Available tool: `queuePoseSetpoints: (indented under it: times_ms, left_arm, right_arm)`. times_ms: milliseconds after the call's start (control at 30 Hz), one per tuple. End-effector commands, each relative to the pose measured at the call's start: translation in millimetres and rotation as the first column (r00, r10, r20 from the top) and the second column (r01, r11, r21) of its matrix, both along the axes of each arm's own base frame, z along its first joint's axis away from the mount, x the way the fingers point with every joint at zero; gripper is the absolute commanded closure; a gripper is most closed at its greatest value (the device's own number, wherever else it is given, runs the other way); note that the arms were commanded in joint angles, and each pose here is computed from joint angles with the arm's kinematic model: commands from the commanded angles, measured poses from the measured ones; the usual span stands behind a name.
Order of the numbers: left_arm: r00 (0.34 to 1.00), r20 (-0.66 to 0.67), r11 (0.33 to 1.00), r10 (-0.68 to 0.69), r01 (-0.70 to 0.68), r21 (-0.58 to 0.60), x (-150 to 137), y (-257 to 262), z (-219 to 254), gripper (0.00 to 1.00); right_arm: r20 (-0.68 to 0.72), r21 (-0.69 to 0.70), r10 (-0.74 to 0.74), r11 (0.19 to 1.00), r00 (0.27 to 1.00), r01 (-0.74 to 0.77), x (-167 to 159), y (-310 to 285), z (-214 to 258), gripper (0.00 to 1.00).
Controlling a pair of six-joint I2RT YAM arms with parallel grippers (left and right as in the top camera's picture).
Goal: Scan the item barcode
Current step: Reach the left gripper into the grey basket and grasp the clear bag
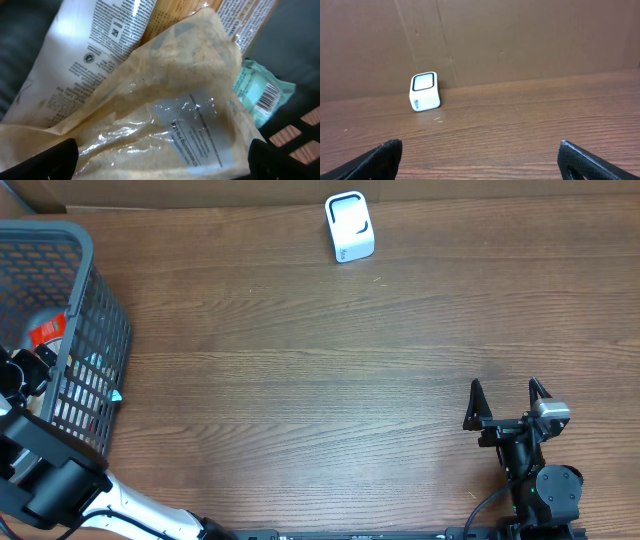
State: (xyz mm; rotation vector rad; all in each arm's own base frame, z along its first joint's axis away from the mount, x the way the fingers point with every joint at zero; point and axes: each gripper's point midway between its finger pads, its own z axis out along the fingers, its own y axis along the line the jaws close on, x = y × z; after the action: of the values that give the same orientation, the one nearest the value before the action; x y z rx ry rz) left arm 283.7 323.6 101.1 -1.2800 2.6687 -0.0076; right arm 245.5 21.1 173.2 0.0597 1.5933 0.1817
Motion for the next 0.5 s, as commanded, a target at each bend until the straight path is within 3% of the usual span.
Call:
queuePoseSetpoints:
  times_ms: [0, 400, 467]
  left_arm:
    - [0.999, -0.044, 0.999, -0.027, 0.026, -0.028, -3.0, -2.0, -21.7, 0.01]
    - [0.991, -0.118, 0.991, -0.066, 0.052, -0.123, -4.6, -15.0, -68.8, 0.0]
    - [0.989, -0.129, 0.989, -0.069, 0.051, -0.139, -6.3, -17.5, -74.1, 0.1]
  right_arm:
    - [0.004, -0.004, -0.003, 1.0, 1.0, 0.003, 0.1, 0.0, -1.9, 0.0]
    - [0.004, -0.004, -0.003, 1.0, 1.0, 0.003, 0.1, 0.0, -1.9, 0.0]
    - [0.004, -0.004, -0.003, 1.0, 1.0, 0.003, 0.1, 0.0, -1.9, 0.0]
